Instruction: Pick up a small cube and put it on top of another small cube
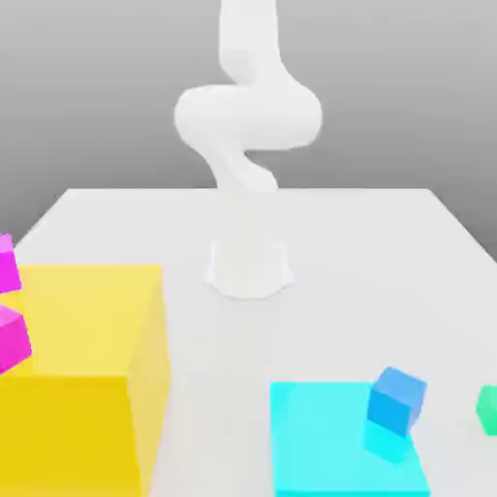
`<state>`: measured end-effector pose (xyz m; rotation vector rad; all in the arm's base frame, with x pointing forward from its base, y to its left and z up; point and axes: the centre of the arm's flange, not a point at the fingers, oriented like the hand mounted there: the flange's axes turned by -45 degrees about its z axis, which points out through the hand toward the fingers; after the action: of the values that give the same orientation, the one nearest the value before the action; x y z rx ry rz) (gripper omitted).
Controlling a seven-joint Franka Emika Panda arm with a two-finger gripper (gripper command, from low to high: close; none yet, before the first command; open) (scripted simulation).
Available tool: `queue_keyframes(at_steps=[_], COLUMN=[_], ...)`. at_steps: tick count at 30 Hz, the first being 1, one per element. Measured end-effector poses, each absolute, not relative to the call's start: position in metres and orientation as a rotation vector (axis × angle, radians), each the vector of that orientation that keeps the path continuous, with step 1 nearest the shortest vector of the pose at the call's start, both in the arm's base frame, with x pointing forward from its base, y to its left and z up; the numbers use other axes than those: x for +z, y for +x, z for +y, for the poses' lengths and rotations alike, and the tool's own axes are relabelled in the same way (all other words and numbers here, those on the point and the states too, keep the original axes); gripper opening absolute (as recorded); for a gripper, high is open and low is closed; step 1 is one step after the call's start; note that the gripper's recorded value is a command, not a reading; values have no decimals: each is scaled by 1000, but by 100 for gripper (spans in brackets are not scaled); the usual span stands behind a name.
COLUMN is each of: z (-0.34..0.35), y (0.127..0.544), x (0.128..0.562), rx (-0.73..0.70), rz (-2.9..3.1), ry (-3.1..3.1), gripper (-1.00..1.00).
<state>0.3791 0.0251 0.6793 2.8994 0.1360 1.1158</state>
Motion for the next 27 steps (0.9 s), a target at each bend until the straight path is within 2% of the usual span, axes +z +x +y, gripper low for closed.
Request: queue_keyframes(at_steps=[7,14,22,27], z=[105,190,287,330], y=[448,474,445,404], x=[574,456,314,229], rx=[816,542,250,76], rz=[605,1081,1644,1963], ry=[2860,2758,2557,2408], gripper=[0,0,0,0])
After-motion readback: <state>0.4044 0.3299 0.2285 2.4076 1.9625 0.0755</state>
